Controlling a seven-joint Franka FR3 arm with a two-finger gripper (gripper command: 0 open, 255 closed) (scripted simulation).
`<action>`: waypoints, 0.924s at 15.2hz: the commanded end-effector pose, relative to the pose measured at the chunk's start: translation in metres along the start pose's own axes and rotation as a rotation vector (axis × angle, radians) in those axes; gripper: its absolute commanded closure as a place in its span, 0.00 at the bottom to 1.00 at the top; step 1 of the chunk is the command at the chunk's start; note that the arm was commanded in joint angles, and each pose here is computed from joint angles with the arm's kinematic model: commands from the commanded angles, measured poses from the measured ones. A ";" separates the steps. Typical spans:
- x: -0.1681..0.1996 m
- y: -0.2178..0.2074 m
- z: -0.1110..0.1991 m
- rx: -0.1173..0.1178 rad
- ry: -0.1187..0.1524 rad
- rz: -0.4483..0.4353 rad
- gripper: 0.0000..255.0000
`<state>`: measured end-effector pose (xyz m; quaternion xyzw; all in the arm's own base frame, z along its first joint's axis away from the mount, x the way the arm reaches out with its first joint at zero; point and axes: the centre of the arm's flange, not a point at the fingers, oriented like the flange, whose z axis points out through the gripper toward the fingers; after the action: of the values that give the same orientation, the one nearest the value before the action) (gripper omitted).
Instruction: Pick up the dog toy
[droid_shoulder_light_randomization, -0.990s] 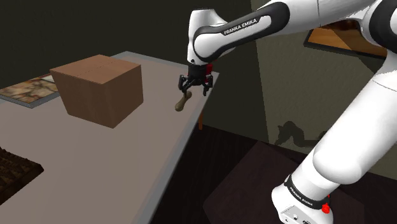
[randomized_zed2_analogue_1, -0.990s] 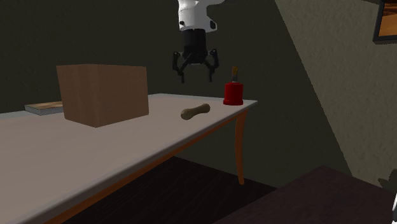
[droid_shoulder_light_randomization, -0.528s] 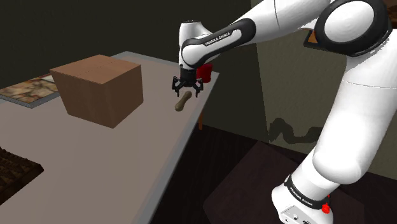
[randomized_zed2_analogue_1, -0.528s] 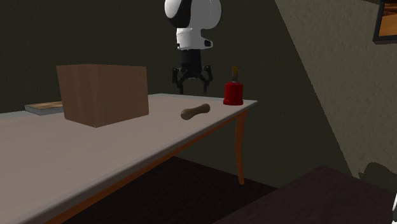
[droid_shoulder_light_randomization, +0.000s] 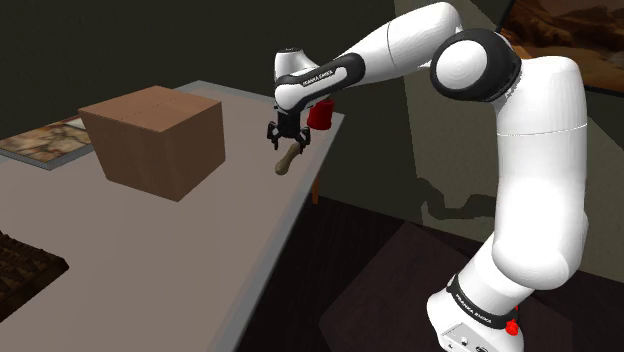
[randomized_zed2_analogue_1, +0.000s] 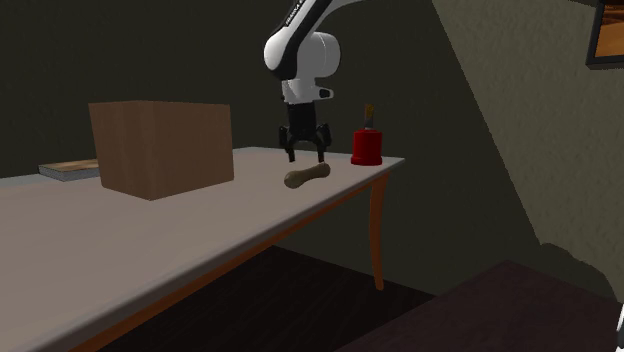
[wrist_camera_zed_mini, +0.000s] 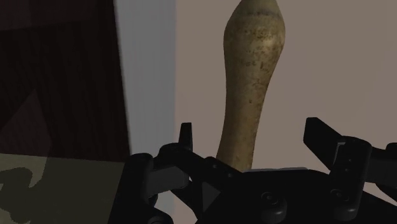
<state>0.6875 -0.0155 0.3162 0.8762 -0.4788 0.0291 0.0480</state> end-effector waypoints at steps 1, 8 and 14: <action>0.005 -0.003 0.010 -0.001 0.002 0.023 0.00; 0.002 -0.004 0.044 -0.001 0.002 0.023 0.00; 0.003 -0.005 0.044 -0.001 0.002 0.023 1.00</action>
<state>0.6933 -0.0202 0.2729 0.8706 -0.4886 0.0308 0.0483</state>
